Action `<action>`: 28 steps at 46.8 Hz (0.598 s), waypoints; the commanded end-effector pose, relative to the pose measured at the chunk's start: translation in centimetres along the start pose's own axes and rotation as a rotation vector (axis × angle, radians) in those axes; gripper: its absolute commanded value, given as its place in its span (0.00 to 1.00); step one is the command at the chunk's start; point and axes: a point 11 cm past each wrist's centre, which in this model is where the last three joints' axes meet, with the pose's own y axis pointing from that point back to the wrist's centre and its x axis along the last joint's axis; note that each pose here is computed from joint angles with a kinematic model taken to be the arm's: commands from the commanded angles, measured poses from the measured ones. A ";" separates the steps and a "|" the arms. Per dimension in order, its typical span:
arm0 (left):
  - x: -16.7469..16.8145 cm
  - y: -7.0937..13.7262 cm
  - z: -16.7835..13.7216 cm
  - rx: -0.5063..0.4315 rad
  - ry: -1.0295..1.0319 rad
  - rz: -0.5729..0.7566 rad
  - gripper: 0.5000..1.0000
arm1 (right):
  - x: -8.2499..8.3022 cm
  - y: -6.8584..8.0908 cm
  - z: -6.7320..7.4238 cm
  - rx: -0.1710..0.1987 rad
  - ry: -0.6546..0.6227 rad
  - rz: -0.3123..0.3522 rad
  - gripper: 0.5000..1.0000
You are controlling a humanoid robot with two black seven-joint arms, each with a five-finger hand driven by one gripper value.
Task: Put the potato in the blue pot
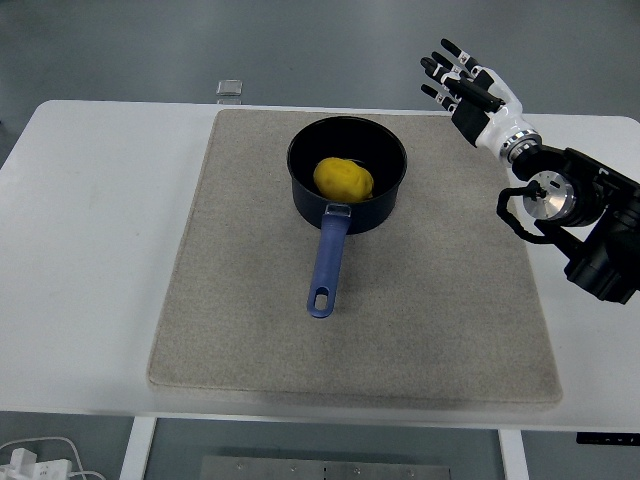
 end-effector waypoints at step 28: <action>-0.1 0.0 0.0 0.000 0.000 -0.001 1.00 | 1.6 0.0 0.1 -0.020 -0.027 0.073 0.86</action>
